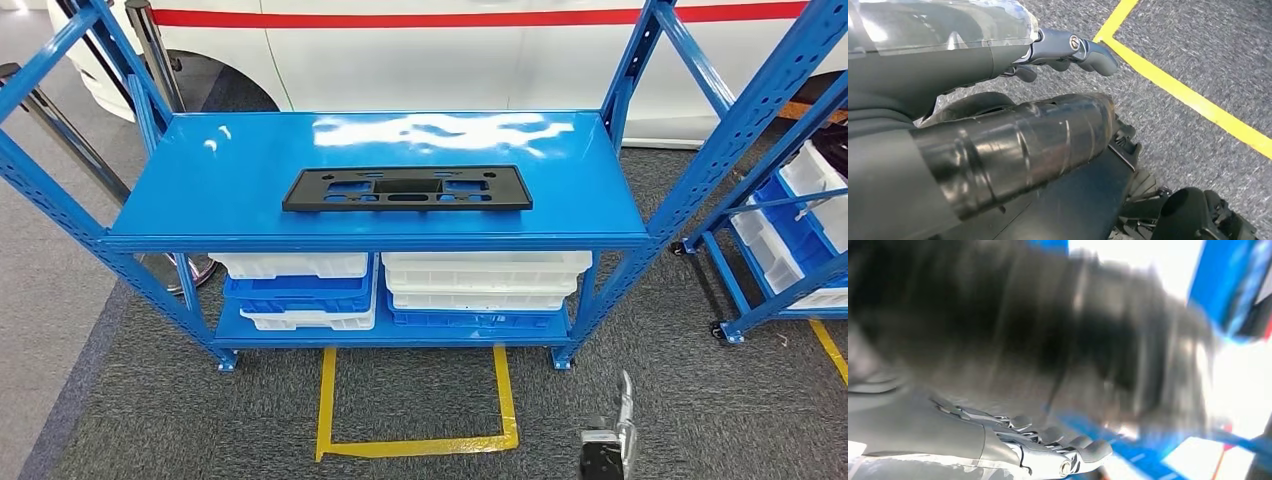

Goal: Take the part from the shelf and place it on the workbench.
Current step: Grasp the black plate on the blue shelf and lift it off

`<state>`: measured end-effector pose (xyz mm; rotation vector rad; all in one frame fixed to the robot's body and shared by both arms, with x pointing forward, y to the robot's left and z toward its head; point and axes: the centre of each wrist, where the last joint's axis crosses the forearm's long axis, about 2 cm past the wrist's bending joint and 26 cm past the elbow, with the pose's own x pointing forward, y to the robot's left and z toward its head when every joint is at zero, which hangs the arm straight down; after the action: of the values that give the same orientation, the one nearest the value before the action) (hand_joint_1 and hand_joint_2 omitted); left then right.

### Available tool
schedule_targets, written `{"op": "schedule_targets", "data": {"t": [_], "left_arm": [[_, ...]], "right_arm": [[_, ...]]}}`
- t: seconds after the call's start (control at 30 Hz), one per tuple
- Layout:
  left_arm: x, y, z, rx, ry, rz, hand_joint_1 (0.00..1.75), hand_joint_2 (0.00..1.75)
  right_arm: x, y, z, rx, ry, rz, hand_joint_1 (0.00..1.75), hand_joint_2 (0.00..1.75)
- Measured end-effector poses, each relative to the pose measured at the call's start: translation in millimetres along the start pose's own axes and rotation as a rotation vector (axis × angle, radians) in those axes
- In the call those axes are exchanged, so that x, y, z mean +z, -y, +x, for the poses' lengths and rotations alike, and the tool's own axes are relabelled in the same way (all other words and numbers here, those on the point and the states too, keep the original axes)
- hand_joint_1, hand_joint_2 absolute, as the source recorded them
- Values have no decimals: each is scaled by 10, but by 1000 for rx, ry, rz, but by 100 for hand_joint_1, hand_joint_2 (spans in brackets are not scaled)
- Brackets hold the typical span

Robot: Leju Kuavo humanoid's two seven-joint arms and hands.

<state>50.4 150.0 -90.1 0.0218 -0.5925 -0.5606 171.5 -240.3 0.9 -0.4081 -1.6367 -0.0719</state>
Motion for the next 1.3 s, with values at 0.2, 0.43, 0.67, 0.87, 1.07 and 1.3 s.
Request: {"op": "schedule_targets", "data": {"t": [0.2, 0.43, 0.67, 0.87, 1.07, 1.3], "left_arm": [[-8, 1, 22, -31, 15, -37, 0, 0], [-13, 5, 39, -60, 30, -59, 0, 0], [-25, -7, 61, -76, 35, -74, 0, 0], [-32, -13, 75, -89, 41, -83, 0, 0], [-32, -12, 76, -92, 36, -86, 0, 0], [-31, -13, 74, -99, 33, -84, 0, 0]], "right_arm": [[79, -248, 281, -18, 136, 108, 0, 175], [185, -345, 448, 0, 235, 182, 0, 175], [268, -341, 494, 52, 277, 212, 0, 175], [325, -366, 562, 74, 315, 225, 0, 175], [383, -350, 573, 92, 313, 220, 0, 175], [424, -345, 603, 92, 325, 238, 0, 175]]}}
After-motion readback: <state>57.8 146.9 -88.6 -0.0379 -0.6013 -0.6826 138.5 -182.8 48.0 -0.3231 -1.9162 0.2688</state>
